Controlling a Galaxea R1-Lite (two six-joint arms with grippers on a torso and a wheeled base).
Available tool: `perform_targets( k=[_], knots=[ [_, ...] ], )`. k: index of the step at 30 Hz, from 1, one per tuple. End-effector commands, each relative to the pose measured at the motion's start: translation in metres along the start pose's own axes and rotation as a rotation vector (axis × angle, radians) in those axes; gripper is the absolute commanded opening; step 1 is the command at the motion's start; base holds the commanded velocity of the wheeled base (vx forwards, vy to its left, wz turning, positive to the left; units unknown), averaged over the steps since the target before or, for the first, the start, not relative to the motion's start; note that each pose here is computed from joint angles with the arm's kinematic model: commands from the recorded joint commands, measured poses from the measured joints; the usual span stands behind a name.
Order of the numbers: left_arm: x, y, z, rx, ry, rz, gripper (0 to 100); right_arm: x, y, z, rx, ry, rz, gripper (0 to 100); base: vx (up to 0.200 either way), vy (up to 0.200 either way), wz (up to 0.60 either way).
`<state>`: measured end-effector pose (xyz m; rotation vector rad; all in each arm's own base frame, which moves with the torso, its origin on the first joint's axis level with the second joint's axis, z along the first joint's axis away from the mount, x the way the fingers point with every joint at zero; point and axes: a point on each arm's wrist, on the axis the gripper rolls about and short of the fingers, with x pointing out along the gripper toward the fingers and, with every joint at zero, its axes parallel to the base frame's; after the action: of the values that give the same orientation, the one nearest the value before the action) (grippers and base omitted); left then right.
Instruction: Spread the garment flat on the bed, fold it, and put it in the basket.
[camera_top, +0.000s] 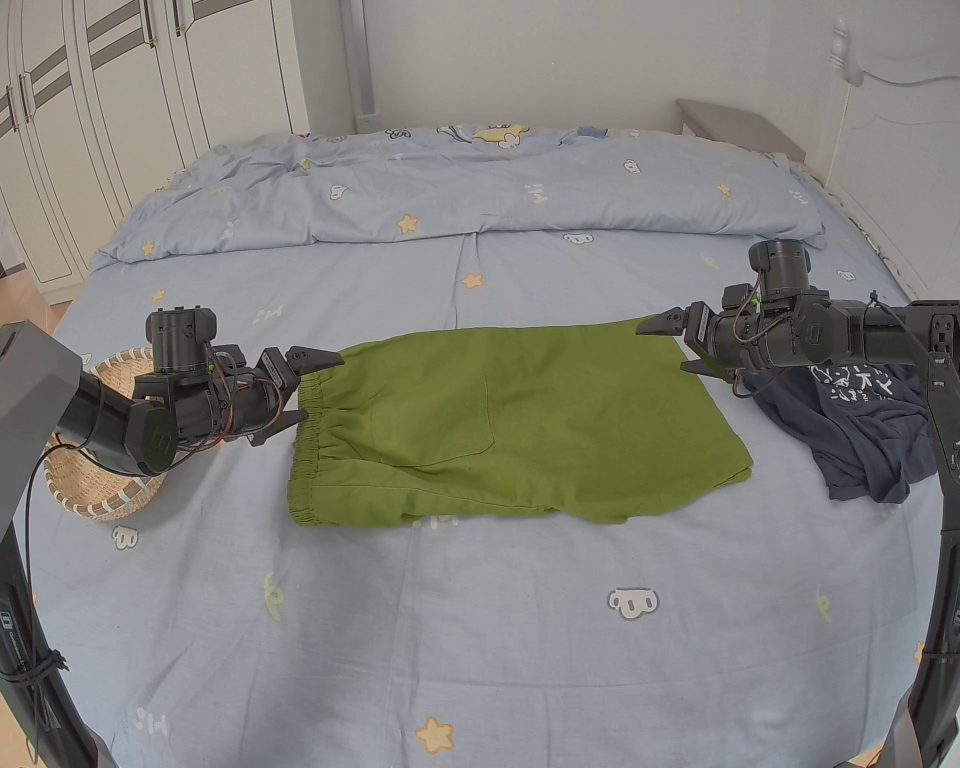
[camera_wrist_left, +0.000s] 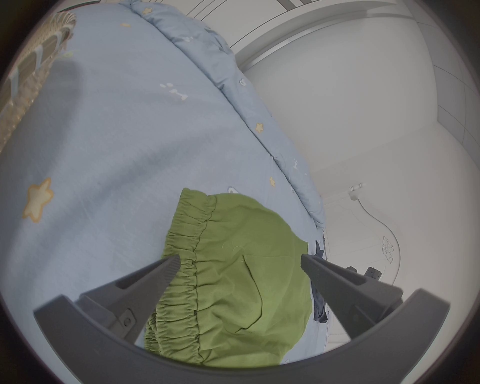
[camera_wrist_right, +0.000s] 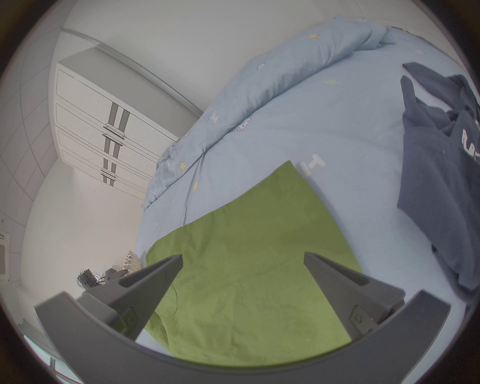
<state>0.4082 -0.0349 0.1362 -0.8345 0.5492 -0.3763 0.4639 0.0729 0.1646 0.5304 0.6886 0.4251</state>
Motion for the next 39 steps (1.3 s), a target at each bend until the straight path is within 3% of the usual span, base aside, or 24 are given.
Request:
perform_targets(
  k=[1, 7, 12, 14, 21, 24, 34, 39],
  knots=[
    [-0.015, -0.013, 0.004, 0.011, -0.023, -0.017, 100, 0.005, 0.004, -0.012, 0.012, 0.044, 0.003, 100, 0.0, 0.0, 0.0],
    [-0.035, -0.029, -0.005, 0.021, -0.017, -0.036, 100, 0.01, 0.003, -0.034, 0.028, 0.117, -0.014, 100, 0.0, 0.0, 0.0],
    [-0.048, -0.035, -0.028, 0.018, 0.031, -0.037, 100, 0.003, -0.004, -0.057, 0.046, 0.175, -0.033, 100, 0.0, 0.0, 0.0],
    [-0.052, -0.031, -0.043, 0.008, 0.07, -0.018, 100, -0.002, -0.009, -0.07, 0.055, 0.193, -0.038, 100, 0.0, 0.0, 0.0],
    [-0.047, -0.028, -0.057, 0.011, 0.1, -0.024, 100, -0.006, -0.018, -0.084, 0.07, 0.208, -0.001, 100, 0.0, 0.0, 0.0],
    [-0.033, -0.018, -0.07, 0.008, 0.132, -0.012, 100, -0.005, -0.022, -0.089, 0.074, 0.208, -0.002, 100, 0.0, 0.0, 0.0],
    [-0.032, 0.009, -0.093, -0.02, 0.17, 0.051, 100, -0.009, -0.028, -0.087, 0.085, 0.197, -0.01, 100, 0.0, 0.0, 0.0],
    [-0.048, 0.015, -0.119, -0.026, 0.212, 0.059, 100, -0.01, -0.028, -0.084, 0.081, 0.181, -0.006, 100, 0.0, 0.0, 0.0]
  ],
)
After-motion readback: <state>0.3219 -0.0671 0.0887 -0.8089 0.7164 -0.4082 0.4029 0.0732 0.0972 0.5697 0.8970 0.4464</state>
